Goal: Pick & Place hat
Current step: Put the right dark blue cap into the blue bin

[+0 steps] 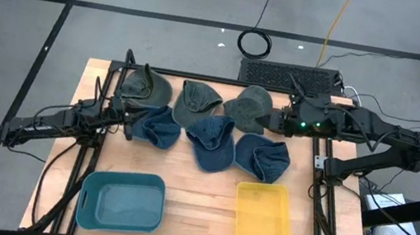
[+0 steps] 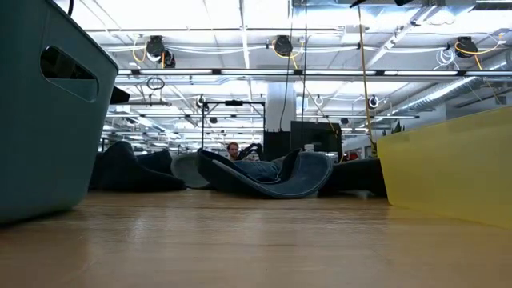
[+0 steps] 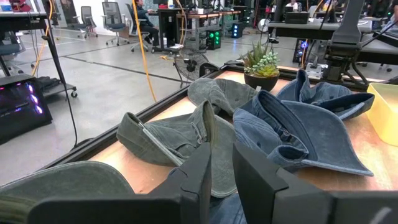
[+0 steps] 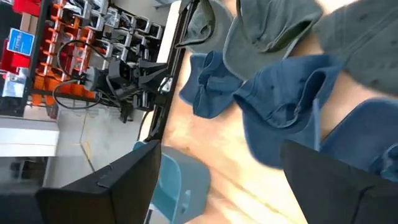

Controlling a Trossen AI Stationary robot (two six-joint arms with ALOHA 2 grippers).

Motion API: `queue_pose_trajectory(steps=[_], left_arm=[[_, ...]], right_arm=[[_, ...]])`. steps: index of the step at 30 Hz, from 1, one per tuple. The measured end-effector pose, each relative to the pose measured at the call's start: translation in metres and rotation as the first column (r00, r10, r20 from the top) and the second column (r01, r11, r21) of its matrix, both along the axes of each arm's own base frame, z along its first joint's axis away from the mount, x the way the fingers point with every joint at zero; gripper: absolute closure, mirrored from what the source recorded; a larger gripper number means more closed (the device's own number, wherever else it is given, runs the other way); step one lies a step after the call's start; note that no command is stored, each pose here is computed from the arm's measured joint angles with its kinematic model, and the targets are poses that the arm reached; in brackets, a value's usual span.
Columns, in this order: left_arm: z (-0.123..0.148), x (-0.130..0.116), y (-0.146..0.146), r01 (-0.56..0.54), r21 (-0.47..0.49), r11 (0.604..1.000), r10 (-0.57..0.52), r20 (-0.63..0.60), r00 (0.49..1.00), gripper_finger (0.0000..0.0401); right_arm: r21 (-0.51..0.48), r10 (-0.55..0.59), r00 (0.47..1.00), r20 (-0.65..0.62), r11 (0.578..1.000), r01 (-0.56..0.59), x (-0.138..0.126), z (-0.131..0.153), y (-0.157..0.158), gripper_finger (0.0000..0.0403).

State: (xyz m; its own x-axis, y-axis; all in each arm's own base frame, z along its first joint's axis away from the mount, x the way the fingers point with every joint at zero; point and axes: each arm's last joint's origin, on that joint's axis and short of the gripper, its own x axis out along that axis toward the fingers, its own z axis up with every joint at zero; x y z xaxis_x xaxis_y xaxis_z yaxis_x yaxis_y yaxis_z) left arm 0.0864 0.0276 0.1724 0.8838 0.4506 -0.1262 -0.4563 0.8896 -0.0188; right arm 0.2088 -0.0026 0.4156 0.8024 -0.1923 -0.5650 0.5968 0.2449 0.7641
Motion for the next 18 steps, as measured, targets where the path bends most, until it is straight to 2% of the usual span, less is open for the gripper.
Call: queue_pose_trajectory(steps=[7,14,18], left_arm=[[0.000,0.000,0.000,0.000,0.000,1.000,0.000,0.000,1.000,0.0327],[0.000,0.000,0.000,0.000,0.000,1.000,0.000,0.000,1.000,0.0327],[0.000,0.000,0.000,0.000,0.000,1.000,0.000,0.000,1.000,0.0327]], right_arm=[[0.055,-0.020,1.000,0.012,0.998,0.019,0.013,-0.004,0.004,0.0085],[0.028,-0.048,0.996,-0.073,0.998,0.050,0.020,-0.014,-0.005,0.0085],[-0.029,-0.050,0.990,-0.129,0.998,0.047,0.025,-0.021,-0.017,0.0085]])
